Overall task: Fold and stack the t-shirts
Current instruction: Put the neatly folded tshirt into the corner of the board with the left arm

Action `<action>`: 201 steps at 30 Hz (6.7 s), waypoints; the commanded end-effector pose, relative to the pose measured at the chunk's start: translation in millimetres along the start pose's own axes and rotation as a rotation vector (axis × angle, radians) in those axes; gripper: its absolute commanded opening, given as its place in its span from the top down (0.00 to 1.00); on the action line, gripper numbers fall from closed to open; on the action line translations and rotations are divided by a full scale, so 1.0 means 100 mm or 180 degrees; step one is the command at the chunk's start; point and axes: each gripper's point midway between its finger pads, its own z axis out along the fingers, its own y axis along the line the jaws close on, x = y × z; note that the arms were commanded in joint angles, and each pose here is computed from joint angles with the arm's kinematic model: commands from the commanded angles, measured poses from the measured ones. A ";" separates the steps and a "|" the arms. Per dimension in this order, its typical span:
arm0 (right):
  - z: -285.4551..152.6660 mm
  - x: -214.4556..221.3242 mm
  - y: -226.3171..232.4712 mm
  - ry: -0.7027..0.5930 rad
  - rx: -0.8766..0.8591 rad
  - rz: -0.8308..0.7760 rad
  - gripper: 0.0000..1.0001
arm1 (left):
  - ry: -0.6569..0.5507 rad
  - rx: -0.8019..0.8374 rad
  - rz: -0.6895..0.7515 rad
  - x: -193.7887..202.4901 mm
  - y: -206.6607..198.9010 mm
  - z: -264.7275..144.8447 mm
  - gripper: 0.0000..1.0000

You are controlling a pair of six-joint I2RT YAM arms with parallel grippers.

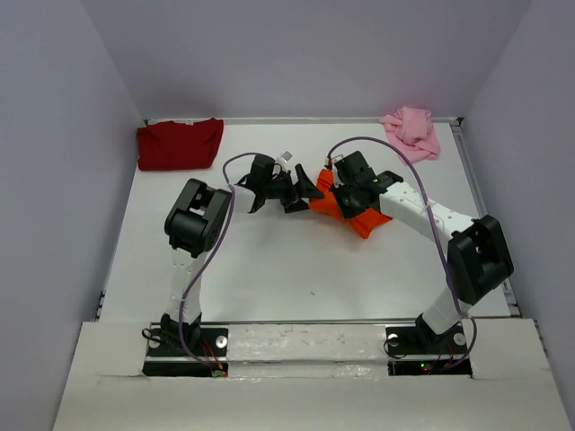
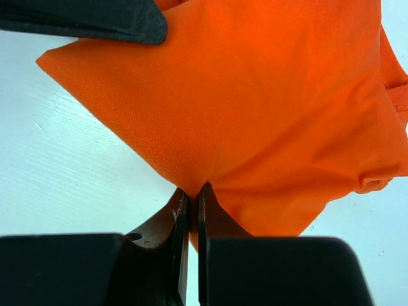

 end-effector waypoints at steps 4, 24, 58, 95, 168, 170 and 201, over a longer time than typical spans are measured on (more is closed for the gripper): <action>-0.10 -0.16 0.02 -0.0174 -0.0019 -0.0057 1.00 | 0.0432 -0.0469 -0.0435 0.58 0.61 0.08 0.01; -0.12 -0.11 0.09 -0.0138 -0.0097 -0.0067 1.00 | 0.0415 -0.0204 -0.0465 0.33 0.38 0.55 0.01; -0.35 0.46 0.65 -0.0533 -0.0797 0.0879 0.38 | -0.0151 -0.1369 0.0433 -1.29 0.82 -0.58 1.00; 0.14 0.95 1.37 -0.0151 -0.1275 0.0341 0.38 | -0.2011 -0.2879 0.1092 -3.36 0.75 -2.61 1.00; -0.38 0.04 1.16 -0.1187 -0.0902 0.0283 0.37 | -0.2452 -0.2830 0.0867 -3.53 0.70 -3.64 1.00; -0.38 0.06 1.16 -0.1176 -0.0924 0.0277 0.37 | -0.2449 -0.2840 0.0849 -3.54 0.77 -3.66 1.00; -0.27 0.14 1.21 -0.1077 -0.0977 0.0236 0.37 | -0.3001 -0.3241 0.0589 -3.62 0.82 -4.57 0.24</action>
